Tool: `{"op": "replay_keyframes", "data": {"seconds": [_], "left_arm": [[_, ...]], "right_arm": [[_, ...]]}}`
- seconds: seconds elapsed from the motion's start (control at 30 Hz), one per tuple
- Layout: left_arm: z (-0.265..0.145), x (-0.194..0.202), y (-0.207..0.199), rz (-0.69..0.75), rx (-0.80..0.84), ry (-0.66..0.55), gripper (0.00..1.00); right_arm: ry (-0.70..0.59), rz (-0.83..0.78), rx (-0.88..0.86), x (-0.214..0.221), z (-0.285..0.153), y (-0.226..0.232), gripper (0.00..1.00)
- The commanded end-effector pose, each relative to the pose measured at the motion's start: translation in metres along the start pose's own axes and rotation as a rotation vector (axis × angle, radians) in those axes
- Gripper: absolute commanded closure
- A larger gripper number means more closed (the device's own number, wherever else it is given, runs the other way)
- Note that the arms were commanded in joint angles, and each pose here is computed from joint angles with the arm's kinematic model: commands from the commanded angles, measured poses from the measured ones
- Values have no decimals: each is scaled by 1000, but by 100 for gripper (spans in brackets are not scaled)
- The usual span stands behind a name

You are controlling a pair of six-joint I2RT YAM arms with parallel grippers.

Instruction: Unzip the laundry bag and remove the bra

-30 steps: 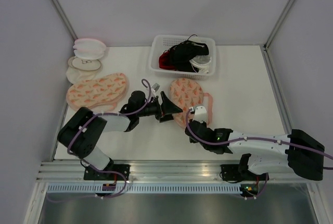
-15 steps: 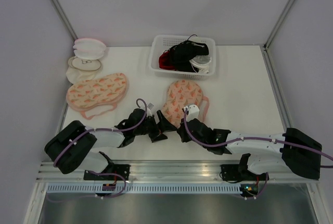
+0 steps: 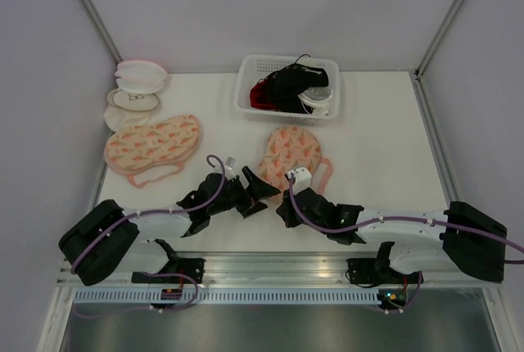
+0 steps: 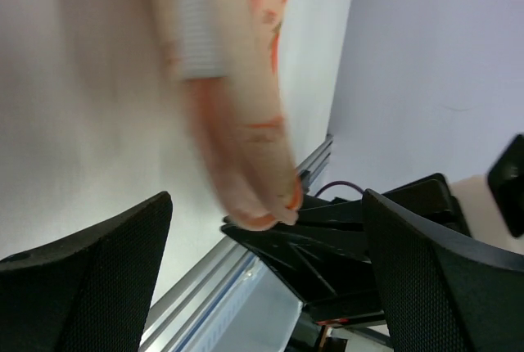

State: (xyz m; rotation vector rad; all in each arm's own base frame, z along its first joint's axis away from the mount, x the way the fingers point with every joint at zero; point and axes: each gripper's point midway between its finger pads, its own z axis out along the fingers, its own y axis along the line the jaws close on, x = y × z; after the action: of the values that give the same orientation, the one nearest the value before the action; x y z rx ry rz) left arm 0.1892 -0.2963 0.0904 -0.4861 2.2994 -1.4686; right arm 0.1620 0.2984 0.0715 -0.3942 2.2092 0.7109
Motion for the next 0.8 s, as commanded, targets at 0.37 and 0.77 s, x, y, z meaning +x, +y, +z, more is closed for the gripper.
{"op": "replay_keyframes", "data": {"seconds": [0.37,0.77], "left_arm": [[16,-7,-14,-83,41,-42,9],[25,-14,-15,-45,45,-70,98]], "right_arm": [[-55,8,-95,-17,-1,23,99],[39,-22,-16,-1,3,11,99]]}}
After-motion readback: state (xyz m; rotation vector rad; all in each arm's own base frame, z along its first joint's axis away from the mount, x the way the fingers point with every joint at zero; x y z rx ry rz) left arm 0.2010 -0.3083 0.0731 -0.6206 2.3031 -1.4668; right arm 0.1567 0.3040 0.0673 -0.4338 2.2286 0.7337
